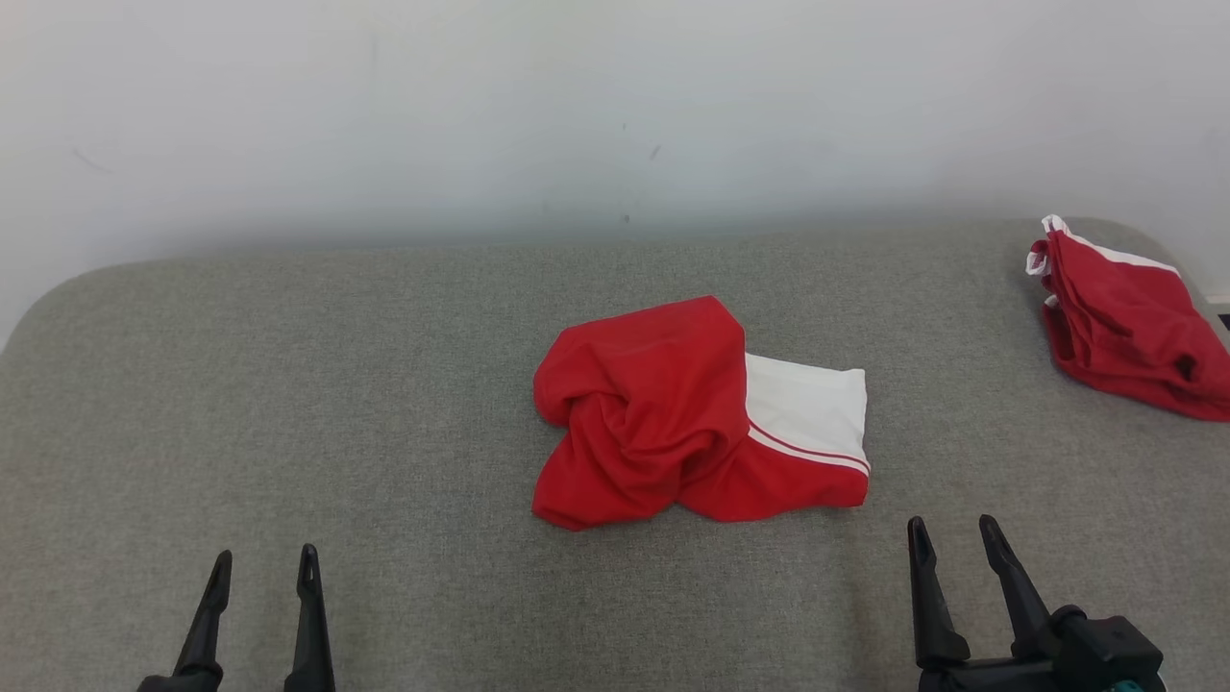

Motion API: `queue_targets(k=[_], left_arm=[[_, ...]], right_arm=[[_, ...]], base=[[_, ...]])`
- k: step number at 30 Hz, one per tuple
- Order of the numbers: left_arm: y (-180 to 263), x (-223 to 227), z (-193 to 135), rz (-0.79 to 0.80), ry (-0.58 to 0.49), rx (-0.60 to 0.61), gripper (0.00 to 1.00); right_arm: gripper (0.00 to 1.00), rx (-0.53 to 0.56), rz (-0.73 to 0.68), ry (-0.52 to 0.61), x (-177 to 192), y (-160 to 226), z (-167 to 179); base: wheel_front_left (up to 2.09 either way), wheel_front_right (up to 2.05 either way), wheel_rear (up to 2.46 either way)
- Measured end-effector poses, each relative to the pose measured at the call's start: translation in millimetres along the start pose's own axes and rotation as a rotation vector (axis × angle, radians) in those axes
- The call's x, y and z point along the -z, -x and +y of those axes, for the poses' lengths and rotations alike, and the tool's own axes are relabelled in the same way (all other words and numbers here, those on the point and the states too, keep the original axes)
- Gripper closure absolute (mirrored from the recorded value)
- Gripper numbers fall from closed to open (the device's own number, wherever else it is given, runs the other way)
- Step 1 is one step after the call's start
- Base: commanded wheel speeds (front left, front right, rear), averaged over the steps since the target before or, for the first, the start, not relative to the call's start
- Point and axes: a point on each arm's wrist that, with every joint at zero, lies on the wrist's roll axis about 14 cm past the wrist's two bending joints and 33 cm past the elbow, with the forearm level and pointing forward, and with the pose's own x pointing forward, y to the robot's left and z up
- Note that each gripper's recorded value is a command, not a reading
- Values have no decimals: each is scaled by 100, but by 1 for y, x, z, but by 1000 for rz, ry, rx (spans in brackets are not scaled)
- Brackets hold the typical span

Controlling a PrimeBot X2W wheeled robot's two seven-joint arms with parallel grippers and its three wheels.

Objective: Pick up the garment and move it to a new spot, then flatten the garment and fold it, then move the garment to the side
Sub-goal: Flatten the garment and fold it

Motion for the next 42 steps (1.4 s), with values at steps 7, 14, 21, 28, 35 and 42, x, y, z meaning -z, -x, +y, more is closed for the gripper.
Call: queue_targets(k=[7,14,21,28,35,42], left_arm=[[0,0,1,-1,-1,-2,0],[1,-2,1,-6,-7,-1,0],[2,-1,0,-4,-6,0,0],[2,-1,0,-2,-5,-2,0],[2,0,2,2,-3,-3,0],[1,3,3,9,-4,-6,0]], right_arm=[[0,-1,3,1,1,1,0],[0,-2,8,2,2,2,0],[0,1,7,2,2,3,-1],[0,2,7,1,2,3,-1],[0,0,9,1,3,2,0],[0,-43,-20,8,-6,-16,10]], base=[[0,0,0],[0,0,0],[0,0,0],[0,0,0],[0,0,0],[0,0,0]])
